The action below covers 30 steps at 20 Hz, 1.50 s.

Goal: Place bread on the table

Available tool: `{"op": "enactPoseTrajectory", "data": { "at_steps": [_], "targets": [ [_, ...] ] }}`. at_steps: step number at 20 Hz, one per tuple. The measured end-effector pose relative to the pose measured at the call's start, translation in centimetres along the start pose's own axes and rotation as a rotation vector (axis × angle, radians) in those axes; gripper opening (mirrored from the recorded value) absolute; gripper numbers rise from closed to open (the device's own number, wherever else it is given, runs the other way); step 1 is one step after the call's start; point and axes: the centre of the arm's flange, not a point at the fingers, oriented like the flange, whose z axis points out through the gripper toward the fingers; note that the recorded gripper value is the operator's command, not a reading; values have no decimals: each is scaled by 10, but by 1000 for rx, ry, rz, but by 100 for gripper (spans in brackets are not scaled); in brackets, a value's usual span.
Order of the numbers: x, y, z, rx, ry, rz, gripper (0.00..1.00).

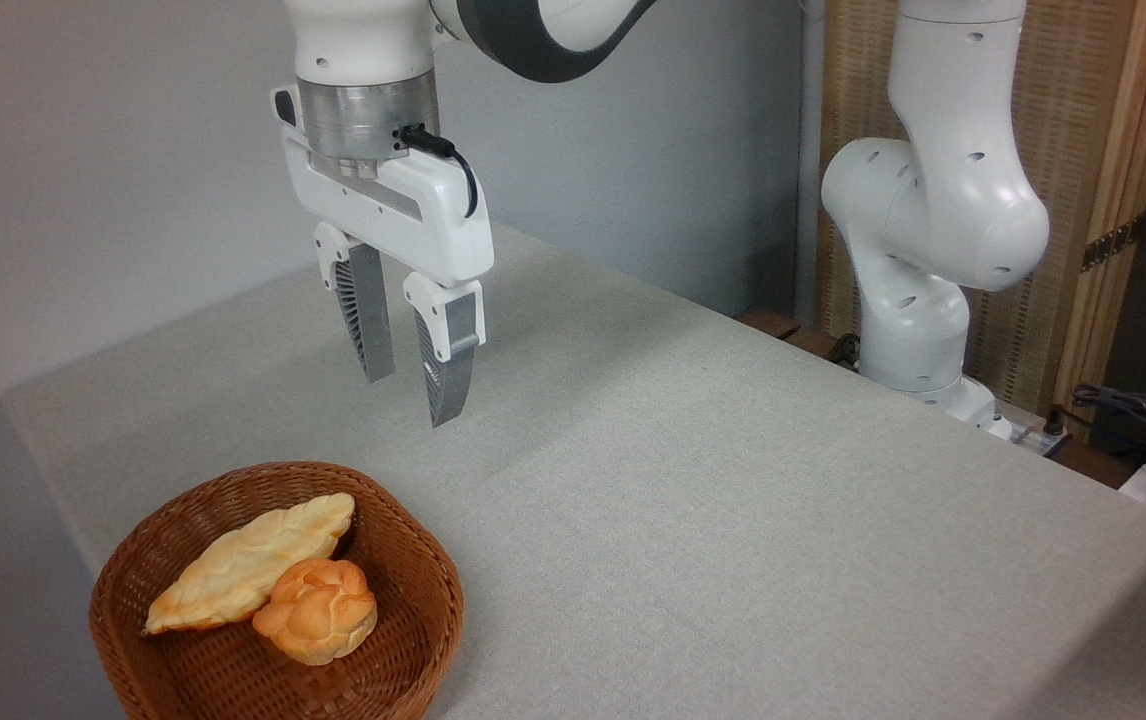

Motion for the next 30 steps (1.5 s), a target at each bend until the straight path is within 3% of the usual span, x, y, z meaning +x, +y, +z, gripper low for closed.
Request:
{"op": "enactPoseTrajectory", "data": {
  "at_steps": [30],
  "targets": [
    [-1,-3,2,-2,-4,-5,100]
  ]
}}
